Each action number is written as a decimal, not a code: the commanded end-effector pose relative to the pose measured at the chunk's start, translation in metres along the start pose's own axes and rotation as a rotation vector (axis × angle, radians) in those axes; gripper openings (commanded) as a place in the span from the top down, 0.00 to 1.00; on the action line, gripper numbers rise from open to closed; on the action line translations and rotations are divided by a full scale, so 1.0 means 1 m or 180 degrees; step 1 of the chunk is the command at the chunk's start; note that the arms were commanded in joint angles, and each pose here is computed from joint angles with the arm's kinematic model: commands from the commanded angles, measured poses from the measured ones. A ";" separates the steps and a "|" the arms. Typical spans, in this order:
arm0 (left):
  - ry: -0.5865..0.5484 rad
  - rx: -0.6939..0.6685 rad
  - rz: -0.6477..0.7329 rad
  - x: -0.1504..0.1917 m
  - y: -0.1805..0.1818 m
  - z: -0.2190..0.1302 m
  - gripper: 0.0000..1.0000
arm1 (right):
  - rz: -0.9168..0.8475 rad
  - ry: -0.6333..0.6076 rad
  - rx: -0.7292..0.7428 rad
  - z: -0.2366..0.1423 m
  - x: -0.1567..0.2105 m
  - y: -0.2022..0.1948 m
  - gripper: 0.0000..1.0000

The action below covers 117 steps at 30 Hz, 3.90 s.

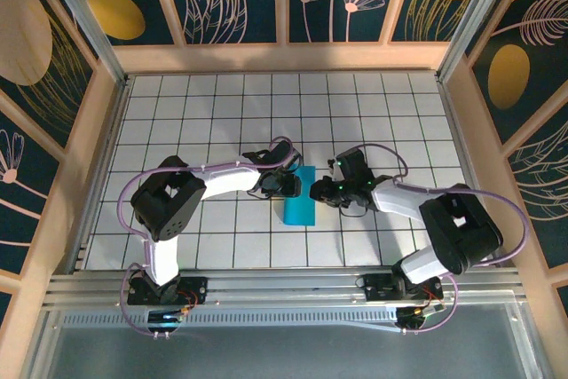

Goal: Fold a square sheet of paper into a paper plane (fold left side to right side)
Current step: Hold the square sheet of paper at the center of the table, then first fold the square sheet of paper in half at the center of the table, then hold the square sheet of paper at the center of the table.

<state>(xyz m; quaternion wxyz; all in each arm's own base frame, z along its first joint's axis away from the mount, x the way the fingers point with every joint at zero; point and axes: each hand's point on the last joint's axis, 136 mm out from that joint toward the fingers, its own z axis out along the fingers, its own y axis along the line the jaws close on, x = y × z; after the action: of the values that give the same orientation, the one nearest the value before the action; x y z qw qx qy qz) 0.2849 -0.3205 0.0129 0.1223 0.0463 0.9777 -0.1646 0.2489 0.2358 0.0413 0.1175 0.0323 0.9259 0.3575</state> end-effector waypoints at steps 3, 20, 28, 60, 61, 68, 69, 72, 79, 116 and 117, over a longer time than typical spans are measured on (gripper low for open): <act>0.0365 -0.0250 0.0008 0.035 0.026 0.038 0.50 | -0.0075 0.0049 -0.0129 0.012 -0.004 0.017 0.85; 0.0305 -0.0317 0.0053 0.030 0.028 0.033 0.49 | 0.0013 0.0325 0.0452 0.031 0.019 -0.028 0.98; -0.0093 0.0007 -0.0051 -0.003 0.011 -0.004 0.42 | 0.0084 0.0443 0.0645 0.034 0.034 -0.050 1.00; -0.0184 0.1073 -0.0035 0.016 -0.008 -0.012 0.97 | 0.0036 0.0532 0.0928 0.032 0.042 -0.071 1.00; -0.0187 0.1044 -0.0037 0.017 -0.006 -0.011 0.97 | 0.0033 0.0534 0.0936 0.032 0.043 -0.071 1.00; -0.0163 0.0896 -0.0063 0.024 0.007 -0.004 0.97 | 0.0007 0.0556 0.1009 0.030 0.044 -0.075 1.00; -0.0155 0.0846 -0.0077 0.025 0.012 -0.003 0.97 | 0.0011 0.0565 0.1043 0.030 0.045 -0.078 1.00; -0.0136 0.0782 -0.0127 0.032 0.023 -0.001 0.97 | 0.0013 0.0581 0.1084 0.028 0.047 -0.081 1.00; -0.0130 0.0718 -0.0268 0.041 0.049 -0.004 0.98 | -0.0006 0.0578 0.1120 0.026 0.048 -0.084 1.00; -0.0072 0.0993 0.0127 0.038 0.005 0.003 1.00 | -0.0095 0.0463 0.0802 0.027 0.032 -0.053 1.00; -0.0071 0.0993 0.0123 0.038 0.005 0.004 1.00 | -0.0116 0.0436 0.0732 0.027 0.028 -0.047 1.00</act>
<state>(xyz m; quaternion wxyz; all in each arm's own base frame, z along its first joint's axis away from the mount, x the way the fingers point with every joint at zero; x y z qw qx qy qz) 0.2573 -0.3256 0.0144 0.1444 0.0883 0.9276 -0.3331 0.2499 0.2518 0.0146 0.0953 -0.0082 0.9409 0.3249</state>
